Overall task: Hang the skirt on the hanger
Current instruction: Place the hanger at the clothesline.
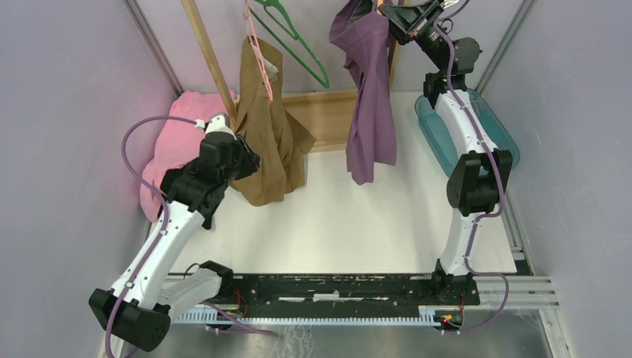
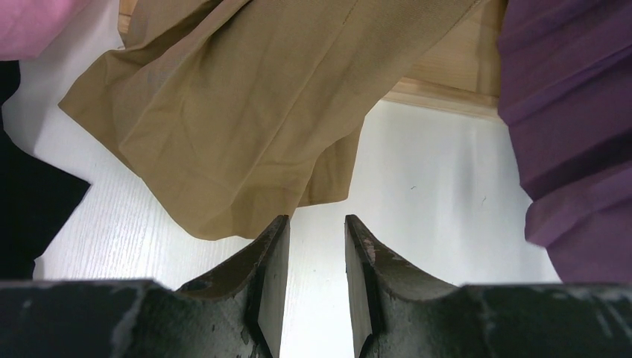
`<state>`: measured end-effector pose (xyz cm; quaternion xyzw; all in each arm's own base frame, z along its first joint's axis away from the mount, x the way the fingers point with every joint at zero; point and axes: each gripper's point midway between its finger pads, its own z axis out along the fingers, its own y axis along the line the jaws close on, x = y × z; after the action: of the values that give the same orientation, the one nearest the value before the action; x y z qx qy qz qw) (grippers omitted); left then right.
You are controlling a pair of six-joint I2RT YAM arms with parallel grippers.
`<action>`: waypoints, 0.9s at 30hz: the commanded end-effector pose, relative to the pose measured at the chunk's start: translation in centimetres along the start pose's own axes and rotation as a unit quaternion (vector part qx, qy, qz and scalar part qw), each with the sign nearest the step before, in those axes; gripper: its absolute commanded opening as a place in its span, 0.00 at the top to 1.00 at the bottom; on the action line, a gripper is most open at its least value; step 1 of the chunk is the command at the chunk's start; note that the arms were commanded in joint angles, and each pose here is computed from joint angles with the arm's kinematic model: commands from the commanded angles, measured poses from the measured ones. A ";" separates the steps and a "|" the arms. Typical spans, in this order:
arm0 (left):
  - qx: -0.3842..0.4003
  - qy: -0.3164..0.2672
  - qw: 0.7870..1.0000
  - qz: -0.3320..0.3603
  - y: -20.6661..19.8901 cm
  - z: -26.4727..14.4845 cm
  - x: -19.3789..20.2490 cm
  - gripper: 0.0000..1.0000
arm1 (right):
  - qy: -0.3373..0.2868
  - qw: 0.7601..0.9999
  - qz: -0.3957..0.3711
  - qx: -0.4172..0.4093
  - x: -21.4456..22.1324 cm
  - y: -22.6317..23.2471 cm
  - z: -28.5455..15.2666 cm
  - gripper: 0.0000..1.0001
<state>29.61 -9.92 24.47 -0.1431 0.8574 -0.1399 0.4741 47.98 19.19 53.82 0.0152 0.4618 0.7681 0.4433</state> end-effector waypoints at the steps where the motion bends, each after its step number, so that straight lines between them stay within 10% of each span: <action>1: 0.005 -0.034 0.999 0.007 -0.5 -0.9 -2.4 0.60 | -0.016 0.992 -0.082 -0.097 0.8 6.0 1.9 0.99; 27: -0.002 -0.038 0.999 0.012 -0.1 -0.9 -2.3 0.60 | 0.064 0.994 -0.051 -0.071 6.7 -0.4 5.3 0.99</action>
<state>29.64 -9.51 24.60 -0.1479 0.8562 -0.1305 0.4774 51.98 26.34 50.09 0.0051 0.4699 0.7662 0.4383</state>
